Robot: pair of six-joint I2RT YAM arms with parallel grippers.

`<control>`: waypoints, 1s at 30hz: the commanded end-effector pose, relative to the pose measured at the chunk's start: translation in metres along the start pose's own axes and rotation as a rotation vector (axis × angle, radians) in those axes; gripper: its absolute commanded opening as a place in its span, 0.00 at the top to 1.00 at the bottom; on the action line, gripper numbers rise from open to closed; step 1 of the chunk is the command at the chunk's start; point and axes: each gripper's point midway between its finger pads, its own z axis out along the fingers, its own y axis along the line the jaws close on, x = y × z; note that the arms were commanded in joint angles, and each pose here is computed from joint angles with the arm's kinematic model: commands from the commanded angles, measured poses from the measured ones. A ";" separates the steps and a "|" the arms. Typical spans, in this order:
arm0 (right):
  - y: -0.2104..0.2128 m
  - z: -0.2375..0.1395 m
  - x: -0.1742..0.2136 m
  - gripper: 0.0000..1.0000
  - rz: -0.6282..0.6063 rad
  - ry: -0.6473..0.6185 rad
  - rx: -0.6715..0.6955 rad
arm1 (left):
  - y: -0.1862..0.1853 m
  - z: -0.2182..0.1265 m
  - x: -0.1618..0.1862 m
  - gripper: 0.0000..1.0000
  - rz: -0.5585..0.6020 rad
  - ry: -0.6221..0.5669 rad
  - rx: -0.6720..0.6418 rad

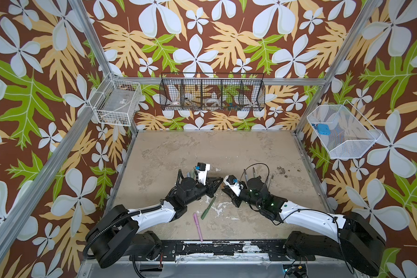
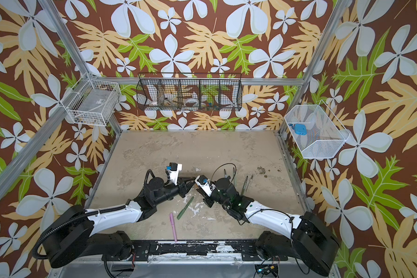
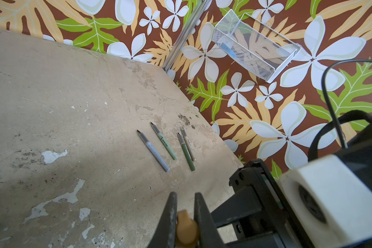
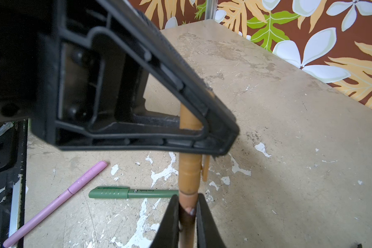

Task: Open the pen caps
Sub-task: 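Close right gripper on the lower pen body below the cap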

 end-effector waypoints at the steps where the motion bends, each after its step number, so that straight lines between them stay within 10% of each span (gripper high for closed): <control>1: -0.001 0.002 -0.003 0.91 0.001 -0.007 0.001 | -0.012 0.000 -0.009 1.00 0.000 -0.027 0.053; 30: -0.019 0.021 0.033 1.00 -0.069 0.200 0.165 | -0.012 -0.021 -0.073 1.00 -0.074 -0.196 0.032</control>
